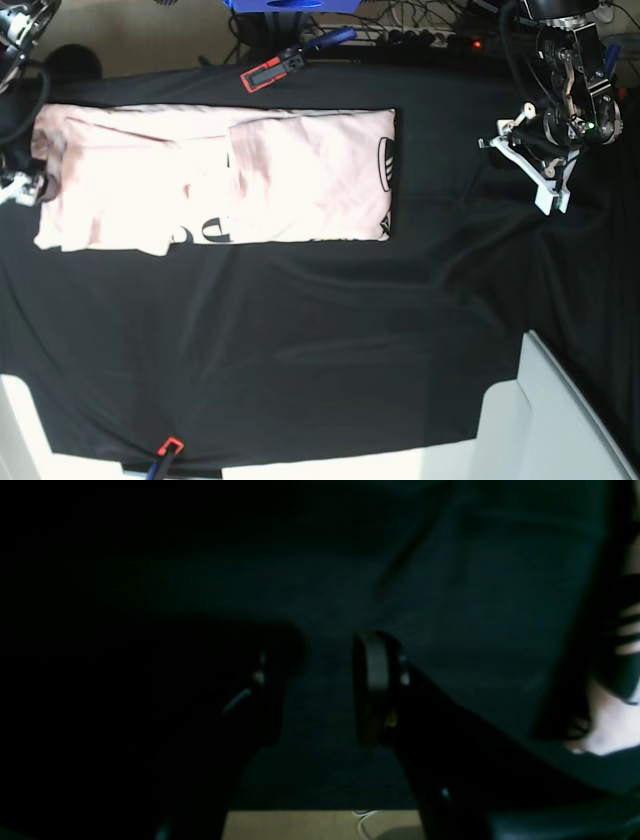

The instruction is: Fold the T-shirt properly

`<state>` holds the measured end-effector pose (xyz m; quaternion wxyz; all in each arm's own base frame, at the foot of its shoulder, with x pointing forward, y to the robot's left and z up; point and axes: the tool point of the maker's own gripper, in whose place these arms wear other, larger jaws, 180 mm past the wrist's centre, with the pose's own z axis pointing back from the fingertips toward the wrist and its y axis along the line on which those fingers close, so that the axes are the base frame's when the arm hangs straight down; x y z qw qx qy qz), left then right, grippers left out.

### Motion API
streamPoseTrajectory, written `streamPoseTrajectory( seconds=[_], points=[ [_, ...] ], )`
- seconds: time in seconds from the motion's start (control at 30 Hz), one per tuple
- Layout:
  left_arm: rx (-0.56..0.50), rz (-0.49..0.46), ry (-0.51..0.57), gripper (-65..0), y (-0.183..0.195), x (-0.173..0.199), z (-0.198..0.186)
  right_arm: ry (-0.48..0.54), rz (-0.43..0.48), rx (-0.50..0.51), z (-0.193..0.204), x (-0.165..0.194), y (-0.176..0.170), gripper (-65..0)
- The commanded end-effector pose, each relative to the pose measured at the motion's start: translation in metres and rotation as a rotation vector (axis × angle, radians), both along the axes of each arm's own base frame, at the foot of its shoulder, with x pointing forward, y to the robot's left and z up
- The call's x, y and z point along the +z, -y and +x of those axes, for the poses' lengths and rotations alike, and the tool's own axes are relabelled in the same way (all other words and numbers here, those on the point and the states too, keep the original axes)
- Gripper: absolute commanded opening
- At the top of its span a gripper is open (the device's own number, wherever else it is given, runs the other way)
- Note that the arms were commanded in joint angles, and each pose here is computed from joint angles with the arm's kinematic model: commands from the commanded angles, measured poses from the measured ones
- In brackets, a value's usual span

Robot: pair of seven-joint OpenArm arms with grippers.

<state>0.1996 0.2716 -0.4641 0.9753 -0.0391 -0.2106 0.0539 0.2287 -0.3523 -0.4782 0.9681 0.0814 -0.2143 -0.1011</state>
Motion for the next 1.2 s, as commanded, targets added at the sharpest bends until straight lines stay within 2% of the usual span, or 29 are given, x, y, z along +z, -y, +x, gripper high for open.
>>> streamPoseTrajectory(
  seconds=[0.0, 0.2, 0.4, 0.73, 0.93, 1.17],
  points=[
    [0.000, 0.022, 0.032, -42.5, -0.008, 0.009, 0.008, 0.039, -0.026, 0.000, 0.010, 0.013, 0.012, -5.1],
    [0.000, 0.025, 0.027, -42.5, -0.009, 0.008, 0.006, 0.039, -0.009, -0.011, 0.008, 0.009, 0.010, -2.5],
    [0.000, 0.024, 0.029, -42.5, -0.008, 0.008, 0.007, 0.047, 0.140, -0.074, 0.000, -0.008, -0.011, -2.5],
    [0.000, 0.023, 0.023, -42.5, -0.008, 0.007, 0.005, -0.011, 0.187, -0.074, -0.025, -0.029, -0.035, -2.9],
    [0.001, 0.023, 0.027, -42.5, -0.008, 0.008, 0.007, -0.009, 0.140, -0.045, -0.040, -0.025, -0.036, -3.0],
    [-0.006, 0.018, 0.027, -42.5, -0.004, 0.007, 0.008, -0.028, 0.117, -0.012, -0.046, -0.021, -0.039, -14.7]
  ],
)
